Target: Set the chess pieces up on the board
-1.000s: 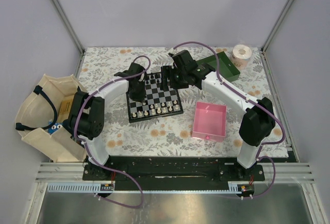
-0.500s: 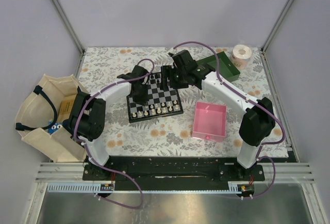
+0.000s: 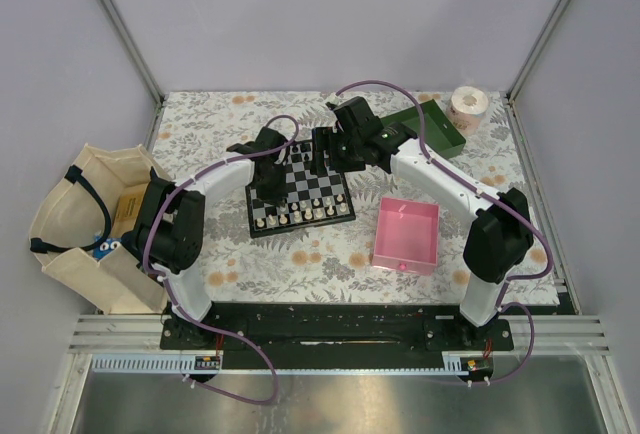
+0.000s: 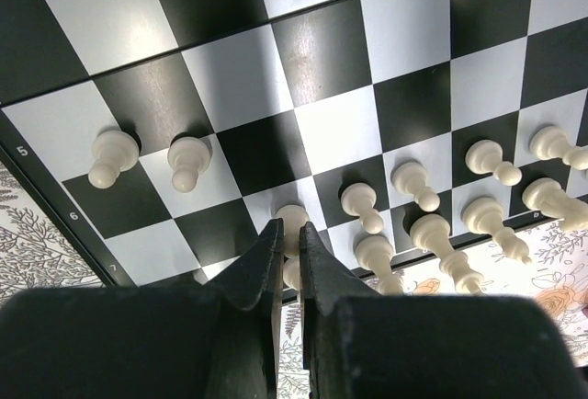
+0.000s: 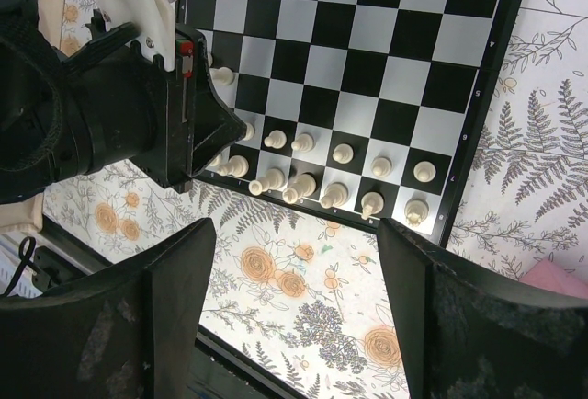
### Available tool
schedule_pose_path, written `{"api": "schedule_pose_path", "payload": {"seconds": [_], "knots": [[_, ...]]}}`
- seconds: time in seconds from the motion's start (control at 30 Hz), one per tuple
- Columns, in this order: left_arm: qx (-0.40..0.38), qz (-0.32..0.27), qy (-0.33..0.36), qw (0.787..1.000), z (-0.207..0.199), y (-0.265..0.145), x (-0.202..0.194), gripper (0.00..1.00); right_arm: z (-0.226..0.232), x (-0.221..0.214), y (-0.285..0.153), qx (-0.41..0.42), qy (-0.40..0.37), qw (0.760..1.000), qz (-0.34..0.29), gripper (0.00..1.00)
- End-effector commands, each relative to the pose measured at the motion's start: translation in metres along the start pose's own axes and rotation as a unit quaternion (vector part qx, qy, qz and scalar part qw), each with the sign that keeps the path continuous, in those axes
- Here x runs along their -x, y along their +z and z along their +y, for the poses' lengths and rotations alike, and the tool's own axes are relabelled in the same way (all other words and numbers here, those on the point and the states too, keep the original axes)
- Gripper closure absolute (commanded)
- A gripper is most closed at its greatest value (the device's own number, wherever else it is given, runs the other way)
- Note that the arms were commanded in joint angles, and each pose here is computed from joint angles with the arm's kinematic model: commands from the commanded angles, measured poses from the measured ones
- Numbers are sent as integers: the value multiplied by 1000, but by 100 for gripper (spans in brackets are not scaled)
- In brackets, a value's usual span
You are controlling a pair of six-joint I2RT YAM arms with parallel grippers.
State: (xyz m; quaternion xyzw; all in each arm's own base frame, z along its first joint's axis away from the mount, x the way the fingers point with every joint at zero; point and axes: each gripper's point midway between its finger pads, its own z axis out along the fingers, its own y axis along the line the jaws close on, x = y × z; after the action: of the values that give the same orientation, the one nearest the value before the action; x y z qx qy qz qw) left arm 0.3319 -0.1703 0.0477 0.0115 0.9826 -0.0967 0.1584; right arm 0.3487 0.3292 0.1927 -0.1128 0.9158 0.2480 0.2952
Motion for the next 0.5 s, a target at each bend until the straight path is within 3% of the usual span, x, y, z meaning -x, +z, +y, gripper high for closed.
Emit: {"api": "schedule_pose_path", "payload": {"seconds": [0.0,0.17,0.47], "knots": [[0,-17,0,1000,-1,-13,4,100,6,11,-2,16,1,1000,-15,20],[-10,-17,1,1000,-4,-9,4,94,7,11,-2,19,2,1000,-14,20],[-13,-38,-4,999,-9,-18,17,62,8,11,-2,19,0,1000,-15,20]]}}
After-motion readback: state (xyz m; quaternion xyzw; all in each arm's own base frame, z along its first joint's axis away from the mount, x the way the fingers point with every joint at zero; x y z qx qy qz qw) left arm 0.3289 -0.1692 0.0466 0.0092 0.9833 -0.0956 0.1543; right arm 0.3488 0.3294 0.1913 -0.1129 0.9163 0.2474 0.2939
